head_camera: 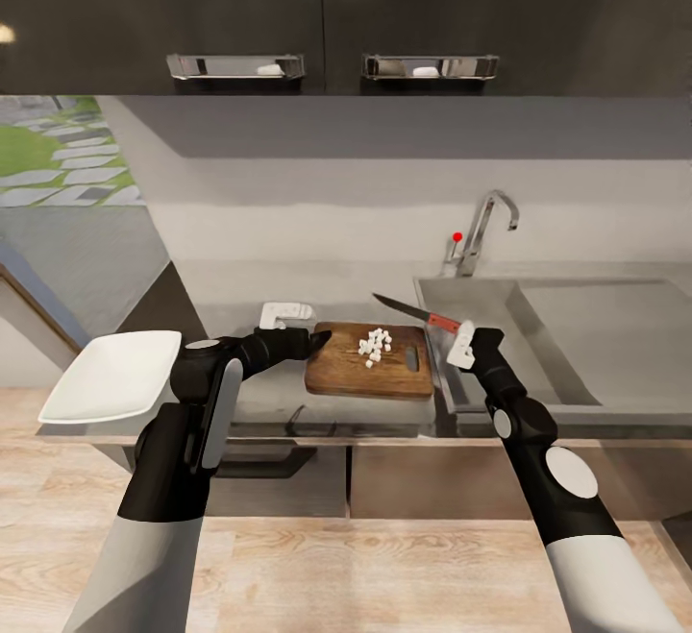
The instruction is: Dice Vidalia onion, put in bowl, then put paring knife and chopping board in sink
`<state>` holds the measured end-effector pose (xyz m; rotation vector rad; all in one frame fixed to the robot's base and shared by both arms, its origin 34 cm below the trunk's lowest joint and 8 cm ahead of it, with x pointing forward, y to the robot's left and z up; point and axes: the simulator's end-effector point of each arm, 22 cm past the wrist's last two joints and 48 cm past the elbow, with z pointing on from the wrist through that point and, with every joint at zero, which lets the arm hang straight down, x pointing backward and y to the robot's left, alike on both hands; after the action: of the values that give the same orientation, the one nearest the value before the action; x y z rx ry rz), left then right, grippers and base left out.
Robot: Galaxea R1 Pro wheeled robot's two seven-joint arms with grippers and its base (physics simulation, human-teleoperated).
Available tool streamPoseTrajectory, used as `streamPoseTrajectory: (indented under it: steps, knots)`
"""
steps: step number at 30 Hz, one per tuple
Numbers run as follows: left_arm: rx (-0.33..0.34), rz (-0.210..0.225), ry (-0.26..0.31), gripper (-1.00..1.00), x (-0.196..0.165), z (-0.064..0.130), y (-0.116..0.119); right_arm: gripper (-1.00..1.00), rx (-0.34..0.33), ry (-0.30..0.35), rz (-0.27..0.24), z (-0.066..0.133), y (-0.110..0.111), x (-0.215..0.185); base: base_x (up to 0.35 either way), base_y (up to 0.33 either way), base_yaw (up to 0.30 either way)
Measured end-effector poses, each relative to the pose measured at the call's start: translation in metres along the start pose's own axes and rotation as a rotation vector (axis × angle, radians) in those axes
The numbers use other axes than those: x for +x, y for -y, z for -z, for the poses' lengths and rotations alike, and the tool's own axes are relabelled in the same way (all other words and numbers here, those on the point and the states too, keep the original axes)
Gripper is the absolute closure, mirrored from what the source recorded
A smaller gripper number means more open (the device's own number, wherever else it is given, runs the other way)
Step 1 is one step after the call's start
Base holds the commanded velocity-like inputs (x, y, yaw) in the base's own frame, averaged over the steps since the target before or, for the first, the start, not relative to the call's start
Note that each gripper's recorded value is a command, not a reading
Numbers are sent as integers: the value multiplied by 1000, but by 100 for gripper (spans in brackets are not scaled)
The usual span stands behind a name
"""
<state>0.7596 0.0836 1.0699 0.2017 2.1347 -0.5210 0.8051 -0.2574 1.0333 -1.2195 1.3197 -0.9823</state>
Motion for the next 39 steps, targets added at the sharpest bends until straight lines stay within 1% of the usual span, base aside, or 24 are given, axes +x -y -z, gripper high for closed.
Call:
streamPoseTrajectory:
  steps: [3,7,10,11,12,13,14,15,16,17,19,20,21,23,25,26,27,28,29,30,31,33,39]
  knots:
    - [0,0,1,-100,-1,0,0,100,8,-8,-6,0,2,4,0,0,0]
    - [0,0,2,-100,-1,1,0,100,22,-36,-25,1,7,18,0,0,0]
    - [-1,0,1,-100,-1,0,0,100,29,-48,-58,2,9,25,0,0,0]
    - [-1,0,1,-100,0,0,0,100,32,-48,-87,3,10,26,0,0,0]
    - [-1,0,1,-100,0,0,0,100,35,-42,-178,3,10,25,0,0,0]
    - [-1,0,0,-100,0,0,0,100,31,-36,-236,3,9,25,0,0,0]
    - [-1,0,0,-100,0,0,0,100,27,-35,-266,3,8,25,0,0,0]
    - [-1,0,0,-100,0,0,0,100,15,-35,-326,3,6,27,0,0,0]
    - [0,0,0,-100,0,0,0,100,7,-36,-360,3,5,29,0,0,0]
    - [0,0,0,-100,0,0,0,100,-12,-41,-429,4,1,34,0,0,0]
    - [0,0,0,-100,0,0,0,100,-36,-44,-506,6,-4,40,0,0,0]
    - [0,0,0,-100,0,0,0,100,-59,-43,-582,8,-8,45,0,0,0]
    - [0,0,0,-100,0,0,0,100,-70,-40,-622,9,-10,46,0,0,0]
    - [0,0,0,-100,0,0,0,100,-103,-24,-766,13,-13,52,0,0,0]
    - [0,0,0,-100,0,0,0,100,-114,-11,-831,16,-13,54,0,0,0]
    - [0,0,0,-100,0,0,0,100,-123,4,-885,18,-13,54,0,0,0]
    - [0,0,0,-100,0,0,0,100,-130,14,-910,19,-13,54,0,0,0]
    - [1,-1,1,-100,-1,0,0,100,-150,37,-946,21,-13,50,0,0,0]
    - [1,-1,1,-100,-1,0,0,100,-164,49,-959,22,-13,47,0,0,0]
    - [1,-1,1,-100,-1,0,1,100,-194,72,-977,24,-15,41,0,0,0]
    - [2,-1,2,-100,-1,1,1,100,-223,94,-988,26,-17,35,0,0,0]
    - [2,-2,4,-100,-2,1,1,100,-260,117,-1000,29,-18,29,0,0,0]
    - [0,0,6,-100,-3,2,0,100,-306,115,-1037,38,-18,36,0,0,0]
